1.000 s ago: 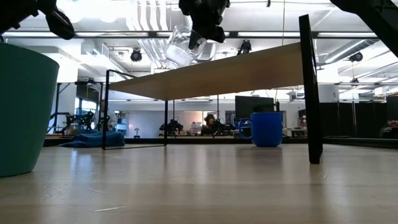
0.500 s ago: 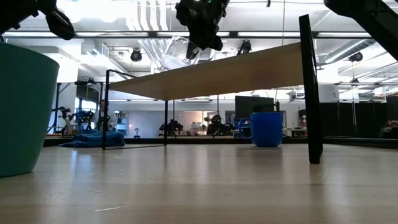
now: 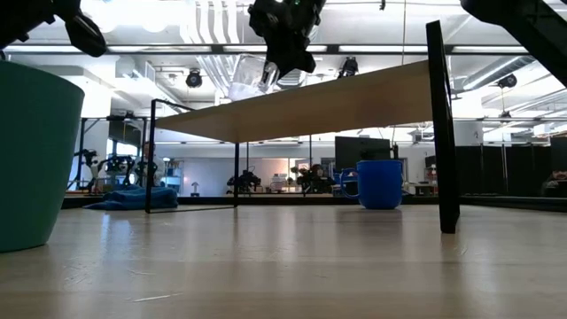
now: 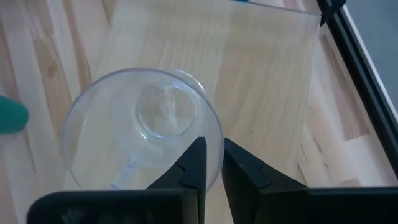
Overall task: Stack small to large cups/mugs on shelf
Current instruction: Put the transparent mug on the shelf, then put the blue mug on the shelf
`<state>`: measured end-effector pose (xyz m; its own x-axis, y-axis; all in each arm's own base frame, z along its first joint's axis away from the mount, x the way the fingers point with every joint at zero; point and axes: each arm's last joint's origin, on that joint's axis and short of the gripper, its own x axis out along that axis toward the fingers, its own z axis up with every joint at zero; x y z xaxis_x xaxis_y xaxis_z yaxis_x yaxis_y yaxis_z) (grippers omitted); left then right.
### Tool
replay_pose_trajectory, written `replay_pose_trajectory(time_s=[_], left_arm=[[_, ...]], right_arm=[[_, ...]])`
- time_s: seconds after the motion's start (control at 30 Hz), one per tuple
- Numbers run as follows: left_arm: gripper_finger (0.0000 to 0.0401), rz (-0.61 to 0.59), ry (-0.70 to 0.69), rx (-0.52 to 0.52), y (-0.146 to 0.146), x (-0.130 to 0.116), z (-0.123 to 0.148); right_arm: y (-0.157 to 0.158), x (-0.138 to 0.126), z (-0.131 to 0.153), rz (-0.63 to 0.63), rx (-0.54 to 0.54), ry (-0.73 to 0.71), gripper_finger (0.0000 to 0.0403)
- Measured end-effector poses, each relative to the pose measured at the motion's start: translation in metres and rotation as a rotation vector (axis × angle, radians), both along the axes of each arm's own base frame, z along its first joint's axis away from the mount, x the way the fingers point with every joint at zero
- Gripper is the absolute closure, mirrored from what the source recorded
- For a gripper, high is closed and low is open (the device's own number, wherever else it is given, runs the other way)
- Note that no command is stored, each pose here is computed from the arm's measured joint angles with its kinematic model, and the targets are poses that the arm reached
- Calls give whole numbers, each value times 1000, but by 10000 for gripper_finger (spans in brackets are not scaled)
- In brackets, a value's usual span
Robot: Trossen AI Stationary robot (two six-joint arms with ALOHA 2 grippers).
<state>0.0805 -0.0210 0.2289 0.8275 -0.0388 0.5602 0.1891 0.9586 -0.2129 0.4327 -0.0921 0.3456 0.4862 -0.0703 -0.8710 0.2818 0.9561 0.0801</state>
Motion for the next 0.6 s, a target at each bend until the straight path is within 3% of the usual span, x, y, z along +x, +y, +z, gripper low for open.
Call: replay_pose_trajectory(time_s=[0.6], left_arm=[[386,0,-2,-1,0,0,0]], right_arm=[[-2,9,20,-91,19,-221,362]])
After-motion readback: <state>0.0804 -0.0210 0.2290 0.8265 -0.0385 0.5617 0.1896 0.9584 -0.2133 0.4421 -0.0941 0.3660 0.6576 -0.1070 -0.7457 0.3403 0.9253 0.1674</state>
